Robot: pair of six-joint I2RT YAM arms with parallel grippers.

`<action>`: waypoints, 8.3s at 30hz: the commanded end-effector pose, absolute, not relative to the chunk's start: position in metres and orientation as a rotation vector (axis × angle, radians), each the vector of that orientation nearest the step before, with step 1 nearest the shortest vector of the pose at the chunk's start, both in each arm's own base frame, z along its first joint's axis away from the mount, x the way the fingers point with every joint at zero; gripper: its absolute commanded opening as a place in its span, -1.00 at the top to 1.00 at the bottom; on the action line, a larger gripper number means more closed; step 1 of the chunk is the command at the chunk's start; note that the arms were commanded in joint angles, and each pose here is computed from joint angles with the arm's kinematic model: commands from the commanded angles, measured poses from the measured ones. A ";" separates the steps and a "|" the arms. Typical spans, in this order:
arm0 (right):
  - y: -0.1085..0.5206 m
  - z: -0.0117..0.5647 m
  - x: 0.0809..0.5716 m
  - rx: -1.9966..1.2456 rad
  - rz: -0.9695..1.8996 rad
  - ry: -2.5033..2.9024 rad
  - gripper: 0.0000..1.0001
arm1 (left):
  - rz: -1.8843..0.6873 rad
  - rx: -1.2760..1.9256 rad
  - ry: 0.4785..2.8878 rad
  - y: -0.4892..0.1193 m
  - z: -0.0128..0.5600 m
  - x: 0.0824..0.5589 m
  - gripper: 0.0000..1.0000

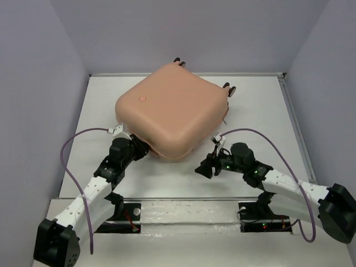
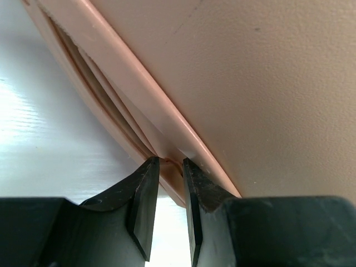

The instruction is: Pack the luggage

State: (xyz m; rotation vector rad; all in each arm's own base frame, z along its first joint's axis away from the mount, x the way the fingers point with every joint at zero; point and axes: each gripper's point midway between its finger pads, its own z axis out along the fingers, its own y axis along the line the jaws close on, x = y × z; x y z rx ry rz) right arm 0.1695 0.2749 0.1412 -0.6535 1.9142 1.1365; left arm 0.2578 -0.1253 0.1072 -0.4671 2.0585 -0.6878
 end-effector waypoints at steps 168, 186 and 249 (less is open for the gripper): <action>0.246 0.153 0.251 -0.515 0.982 1.587 0.24 | -0.904 0.071 2.043 -0.261 0.168 0.217 0.05; 0.284 0.141 0.192 -0.503 1.092 1.753 0.86 | -0.858 0.045 1.900 -0.288 0.216 0.264 0.07; 0.595 0.247 0.180 -0.757 1.399 1.542 0.86 | -0.630 -0.250 2.177 -0.081 0.178 0.359 -0.84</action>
